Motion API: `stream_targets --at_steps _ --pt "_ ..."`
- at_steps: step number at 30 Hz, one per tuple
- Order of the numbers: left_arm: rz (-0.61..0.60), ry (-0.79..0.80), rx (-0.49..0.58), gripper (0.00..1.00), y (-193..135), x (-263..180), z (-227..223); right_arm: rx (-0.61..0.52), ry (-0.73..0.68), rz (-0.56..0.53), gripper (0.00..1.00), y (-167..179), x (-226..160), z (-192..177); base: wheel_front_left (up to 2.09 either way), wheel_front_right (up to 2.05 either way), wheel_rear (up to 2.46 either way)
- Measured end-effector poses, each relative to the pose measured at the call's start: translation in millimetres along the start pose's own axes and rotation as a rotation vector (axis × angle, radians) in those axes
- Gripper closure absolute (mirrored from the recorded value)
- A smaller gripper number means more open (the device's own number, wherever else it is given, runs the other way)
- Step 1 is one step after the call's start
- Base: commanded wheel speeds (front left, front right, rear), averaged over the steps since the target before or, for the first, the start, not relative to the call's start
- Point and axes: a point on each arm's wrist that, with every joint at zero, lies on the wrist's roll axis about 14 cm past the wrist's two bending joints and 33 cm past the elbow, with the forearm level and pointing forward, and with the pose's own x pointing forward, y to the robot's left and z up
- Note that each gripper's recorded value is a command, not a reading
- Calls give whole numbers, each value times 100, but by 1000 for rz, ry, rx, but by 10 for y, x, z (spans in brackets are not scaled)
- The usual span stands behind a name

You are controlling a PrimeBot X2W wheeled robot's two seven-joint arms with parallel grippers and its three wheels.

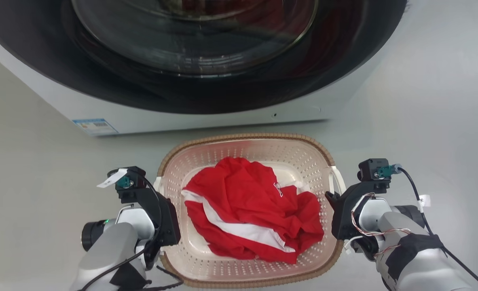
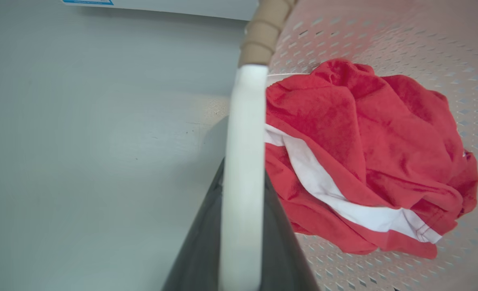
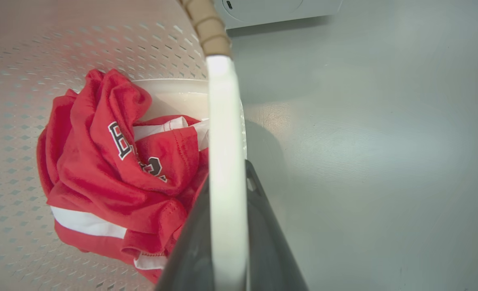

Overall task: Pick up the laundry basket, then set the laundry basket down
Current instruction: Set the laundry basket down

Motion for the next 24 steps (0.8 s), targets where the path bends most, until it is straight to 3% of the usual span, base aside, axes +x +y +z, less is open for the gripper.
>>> stream_targets --at_steps 24 --pt "32 43 2 100 273 745 -256 -10 68 5 100 -264 800 -294 0 0 0"
